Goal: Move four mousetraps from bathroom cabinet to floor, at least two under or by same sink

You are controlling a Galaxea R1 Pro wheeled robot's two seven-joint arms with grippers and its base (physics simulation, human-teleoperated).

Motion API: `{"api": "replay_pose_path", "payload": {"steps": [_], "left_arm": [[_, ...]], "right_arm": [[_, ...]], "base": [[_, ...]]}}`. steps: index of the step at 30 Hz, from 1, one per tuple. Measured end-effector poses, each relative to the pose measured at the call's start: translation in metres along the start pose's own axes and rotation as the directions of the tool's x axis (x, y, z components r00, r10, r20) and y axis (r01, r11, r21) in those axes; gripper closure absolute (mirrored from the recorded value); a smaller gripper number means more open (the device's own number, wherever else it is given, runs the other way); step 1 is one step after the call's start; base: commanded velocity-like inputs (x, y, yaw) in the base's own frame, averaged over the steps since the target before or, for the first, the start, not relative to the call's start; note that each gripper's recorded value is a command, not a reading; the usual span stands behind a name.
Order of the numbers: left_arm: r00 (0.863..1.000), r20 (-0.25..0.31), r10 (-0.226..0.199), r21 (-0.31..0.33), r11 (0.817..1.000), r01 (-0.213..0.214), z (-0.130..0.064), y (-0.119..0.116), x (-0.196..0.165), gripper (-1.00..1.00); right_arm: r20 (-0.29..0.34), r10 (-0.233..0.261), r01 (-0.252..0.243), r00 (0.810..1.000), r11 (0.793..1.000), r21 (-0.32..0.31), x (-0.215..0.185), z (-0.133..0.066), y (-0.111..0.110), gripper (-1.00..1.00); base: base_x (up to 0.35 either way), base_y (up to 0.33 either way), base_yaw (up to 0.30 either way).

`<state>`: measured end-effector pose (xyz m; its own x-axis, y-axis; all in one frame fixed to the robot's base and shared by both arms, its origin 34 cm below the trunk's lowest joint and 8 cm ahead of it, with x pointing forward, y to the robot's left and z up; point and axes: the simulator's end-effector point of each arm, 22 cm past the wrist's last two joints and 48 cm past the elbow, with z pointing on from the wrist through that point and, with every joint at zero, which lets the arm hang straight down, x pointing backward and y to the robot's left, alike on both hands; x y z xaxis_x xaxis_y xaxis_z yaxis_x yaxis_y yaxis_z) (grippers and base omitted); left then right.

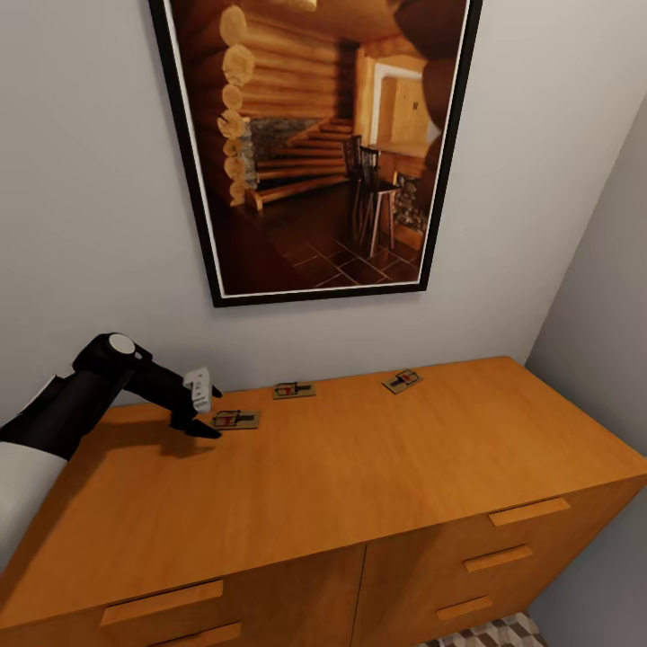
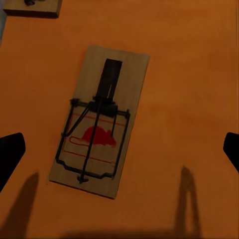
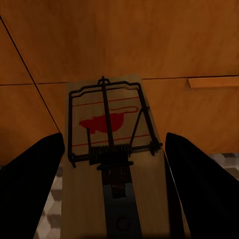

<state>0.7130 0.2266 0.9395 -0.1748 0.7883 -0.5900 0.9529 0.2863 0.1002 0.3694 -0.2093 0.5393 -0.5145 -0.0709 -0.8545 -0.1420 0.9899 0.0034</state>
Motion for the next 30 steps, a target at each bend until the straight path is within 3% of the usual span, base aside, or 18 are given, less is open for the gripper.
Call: {"api": "replay_pose_path", "payload": {"steps": [12, 26, 30], "left_arm": [[1.0, 0.004, 0.003, 0.01, 1.0, -0.003, 0.005, -0.002, -0.002, -1.0], [1.0, -0.006, -0.027, -0.001, 1.0, 0.027, 0.01, 0.004, 0.009, -1.0], [1.0, -0.004, -0.005, 0.0, 1.0, 0.005, 0.01, 0.004, 0.009, -1.0]], "right_arm": [[0.0, 0.0, 0.0, 1.0, 1.0, 0.0, 0.0, 0.0, 0.0, 1.0], [0.0, 0.0, 0.0, 1.0, 1.0, 0.0, 0.0, 0.0, 0.0, 1.0], [0.0, 0.0, 0.0, 1.0, 1.0, -0.001, 0.0, 0.0, 0.0, 1.0]], "base": [[0.0, 0.0, 0.0], [0.0, 0.0, 0.0], [0.0, 0.0, 0.0]]}}
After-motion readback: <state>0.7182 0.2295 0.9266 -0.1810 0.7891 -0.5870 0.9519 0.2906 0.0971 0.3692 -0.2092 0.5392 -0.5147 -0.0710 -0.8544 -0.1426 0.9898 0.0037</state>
